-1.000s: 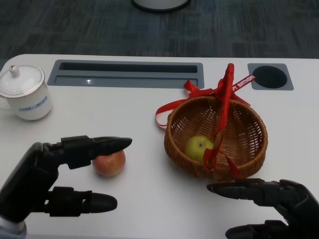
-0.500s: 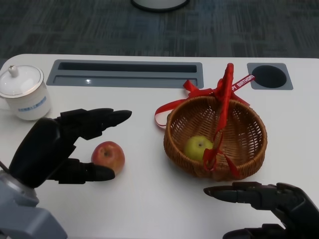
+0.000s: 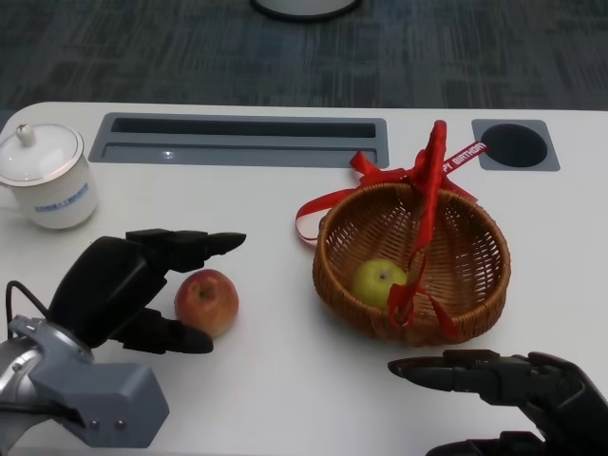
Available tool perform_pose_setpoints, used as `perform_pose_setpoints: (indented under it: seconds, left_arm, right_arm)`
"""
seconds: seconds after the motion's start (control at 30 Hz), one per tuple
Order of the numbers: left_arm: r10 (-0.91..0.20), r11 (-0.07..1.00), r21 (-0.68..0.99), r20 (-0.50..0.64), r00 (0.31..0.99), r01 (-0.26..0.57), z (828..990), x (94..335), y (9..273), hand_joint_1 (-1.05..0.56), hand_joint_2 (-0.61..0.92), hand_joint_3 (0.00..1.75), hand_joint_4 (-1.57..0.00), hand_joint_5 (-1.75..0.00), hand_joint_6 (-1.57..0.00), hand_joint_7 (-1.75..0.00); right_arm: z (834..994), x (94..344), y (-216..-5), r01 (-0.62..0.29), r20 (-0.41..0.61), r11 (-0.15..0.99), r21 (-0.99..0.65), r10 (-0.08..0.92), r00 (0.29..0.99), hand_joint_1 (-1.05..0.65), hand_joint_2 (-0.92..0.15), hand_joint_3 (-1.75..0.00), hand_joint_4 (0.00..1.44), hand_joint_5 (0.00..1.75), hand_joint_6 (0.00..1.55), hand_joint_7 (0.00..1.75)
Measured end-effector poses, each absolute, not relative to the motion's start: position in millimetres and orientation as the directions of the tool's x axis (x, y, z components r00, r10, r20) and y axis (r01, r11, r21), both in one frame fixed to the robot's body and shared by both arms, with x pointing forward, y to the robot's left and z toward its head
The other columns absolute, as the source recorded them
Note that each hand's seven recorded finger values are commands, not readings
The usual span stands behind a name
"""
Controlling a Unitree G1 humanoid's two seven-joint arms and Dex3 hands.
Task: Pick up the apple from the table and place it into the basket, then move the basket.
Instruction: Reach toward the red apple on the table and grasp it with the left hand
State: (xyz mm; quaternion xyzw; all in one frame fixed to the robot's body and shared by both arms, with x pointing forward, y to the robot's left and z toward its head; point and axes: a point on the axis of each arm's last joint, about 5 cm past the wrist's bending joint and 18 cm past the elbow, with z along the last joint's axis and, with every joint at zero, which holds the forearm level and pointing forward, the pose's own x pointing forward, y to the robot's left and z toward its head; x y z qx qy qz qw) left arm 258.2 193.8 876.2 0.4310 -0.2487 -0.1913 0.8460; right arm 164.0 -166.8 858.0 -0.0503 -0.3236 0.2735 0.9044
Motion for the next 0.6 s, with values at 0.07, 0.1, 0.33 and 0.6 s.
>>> perform_pose_setpoints:
  seconds: [0.07, 0.1, 0.33, 0.6]
  left_arm:
    - [-0.534, 0.537, 0.835, 0.227, 0.814, 0.120, 871.7, 259.8, 192.5, -0.77, 0.69, 0.01, -0.55, 0.00, -0.53, 0.00]
    - [-0.531, 0.529, 0.840, 0.212, 0.820, 0.125, 869.6, 260.6, 192.2, -0.77, 0.69, 0.01, -0.54, 0.00, -0.53, 0.00]
    - [-0.502, 0.497, 0.849, 0.115, 0.857, 0.177, 860.0, 266.4, 184.5, -0.72, 0.65, 0.00, -0.52, 0.00, -0.50, 0.00]
    - [-0.471, 0.511, 0.840, 0.093, 0.877, 0.185, 860.9, 274.5, 172.5, -0.72, 0.66, 0.00, -0.54, -0.01, -0.50, 0.00]
  right_arm:
    - [857.9, 163.6, -167.0, -0.462, 0.557, 0.846, -0.267, 0.527, 0.642, -0.32, -0.76, 0.00, 0.84, 0.00, 0.79, 0.00]
    - [857.8, 163.4, -167.2, -0.462, 0.557, 0.846, -0.266, 0.527, 0.643, -0.32, -0.76, 0.00, 0.84, 0.00, 0.79, 0.00]
    - [857.6, 161.7, -169.3, -0.461, 0.552, 0.847, -0.264, 0.525, 0.648, -0.33, -0.76, 0.00, 0.84, 0.00, 0.79, 0.00]
    - [858.9, 159.9, -169.1, -0.460, 0.552, 0.849, -0.259, 0.521, 0.651, -0.33, -0.76, 0.00, 0.85, 0.00, 0.80, 0.00]
